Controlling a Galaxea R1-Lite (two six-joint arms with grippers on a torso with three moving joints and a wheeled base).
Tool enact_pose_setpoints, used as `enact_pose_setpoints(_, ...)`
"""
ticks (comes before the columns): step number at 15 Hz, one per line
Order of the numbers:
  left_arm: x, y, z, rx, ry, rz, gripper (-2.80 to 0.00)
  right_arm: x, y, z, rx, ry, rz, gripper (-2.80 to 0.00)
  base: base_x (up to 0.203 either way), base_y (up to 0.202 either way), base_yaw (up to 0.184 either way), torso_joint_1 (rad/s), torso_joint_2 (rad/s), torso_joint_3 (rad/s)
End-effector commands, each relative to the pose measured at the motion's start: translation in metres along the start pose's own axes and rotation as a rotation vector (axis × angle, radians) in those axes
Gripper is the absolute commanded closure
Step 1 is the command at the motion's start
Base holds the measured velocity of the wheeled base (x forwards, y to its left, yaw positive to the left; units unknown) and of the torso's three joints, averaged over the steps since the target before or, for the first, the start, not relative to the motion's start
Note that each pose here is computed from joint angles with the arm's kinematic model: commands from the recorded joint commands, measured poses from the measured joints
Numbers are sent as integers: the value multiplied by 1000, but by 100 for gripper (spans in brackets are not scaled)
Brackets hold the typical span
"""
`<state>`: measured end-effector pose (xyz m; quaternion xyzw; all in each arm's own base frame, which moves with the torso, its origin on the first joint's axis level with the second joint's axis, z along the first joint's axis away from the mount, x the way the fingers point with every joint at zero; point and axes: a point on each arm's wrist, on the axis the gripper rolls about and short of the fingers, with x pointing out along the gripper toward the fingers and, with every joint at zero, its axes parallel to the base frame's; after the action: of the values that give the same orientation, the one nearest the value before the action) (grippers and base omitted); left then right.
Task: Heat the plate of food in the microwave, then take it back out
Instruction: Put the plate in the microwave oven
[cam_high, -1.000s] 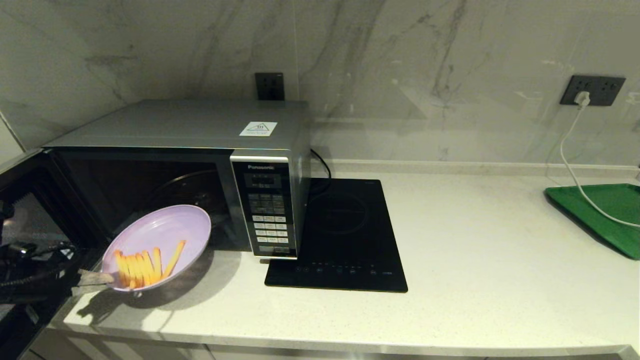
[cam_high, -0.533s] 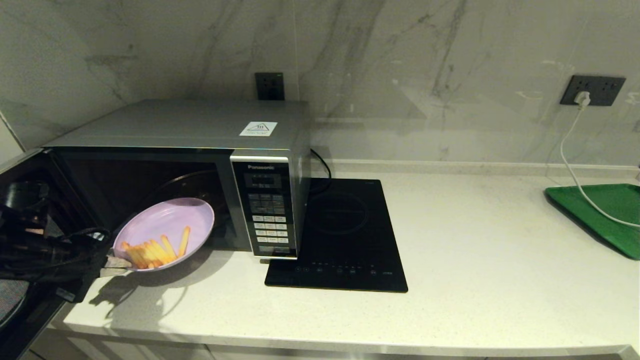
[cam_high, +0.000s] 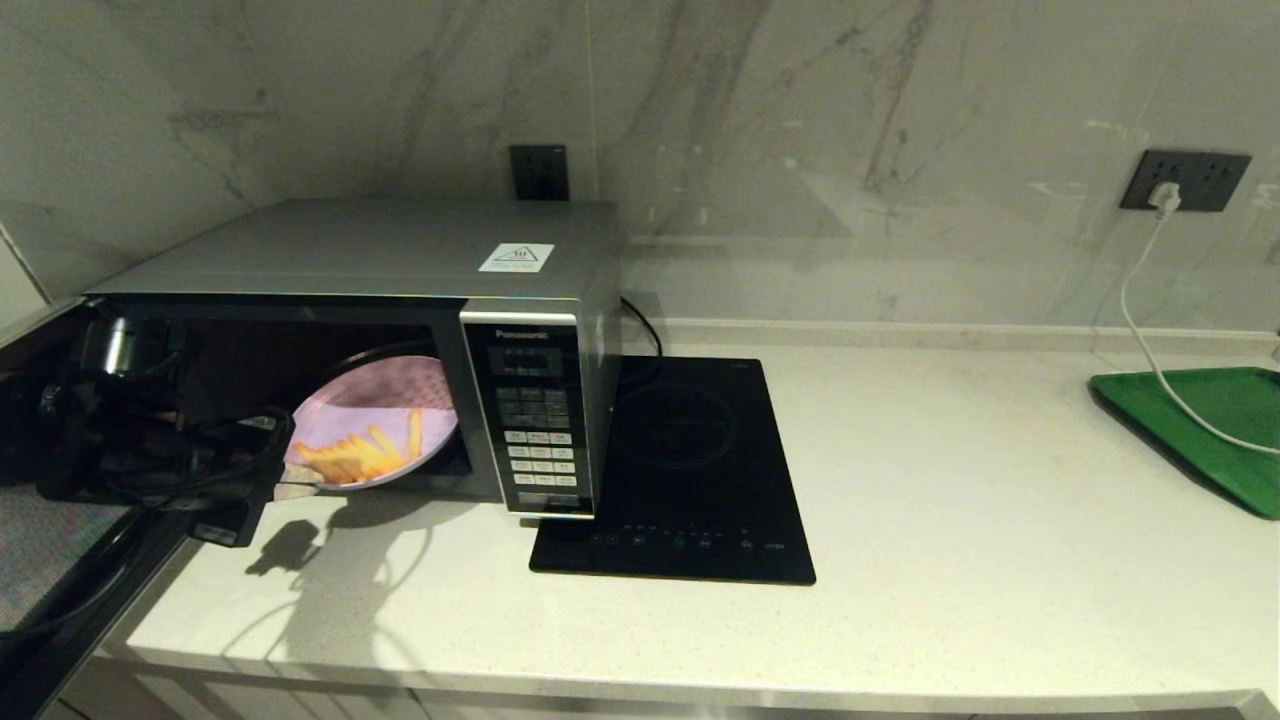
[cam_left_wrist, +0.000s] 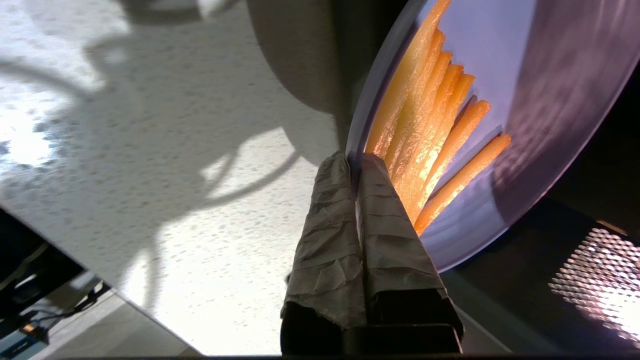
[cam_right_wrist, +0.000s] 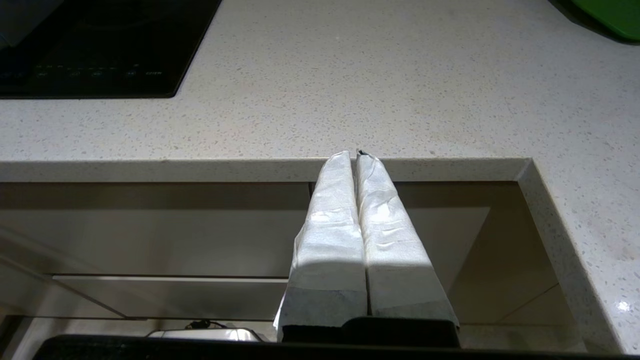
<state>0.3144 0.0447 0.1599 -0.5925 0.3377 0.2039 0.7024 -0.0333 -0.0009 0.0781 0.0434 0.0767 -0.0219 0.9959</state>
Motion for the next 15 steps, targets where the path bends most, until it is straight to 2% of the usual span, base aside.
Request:
enact_pose_setpoints(1,1,-7,5,-6,-23,-11,0,0,0,0,0,2,0,0,0,0,0,0,0,0)
enact_pose_setpoints(3,6,-8,11,-16,-38,-1,0,0,0,0,0,3,0,0,0,0,0,0,0,0)
enact_pose_setpoints(11,14,-34,26,-25,-46,-3,0,0,0,0,0,1,0,0,0,0,0,0,0,0)
enact_pose_setpoints(15,31,-32,30,-37,-32,33,0,0,0,0,0,3,0,0,0,0,0,0,0,0)
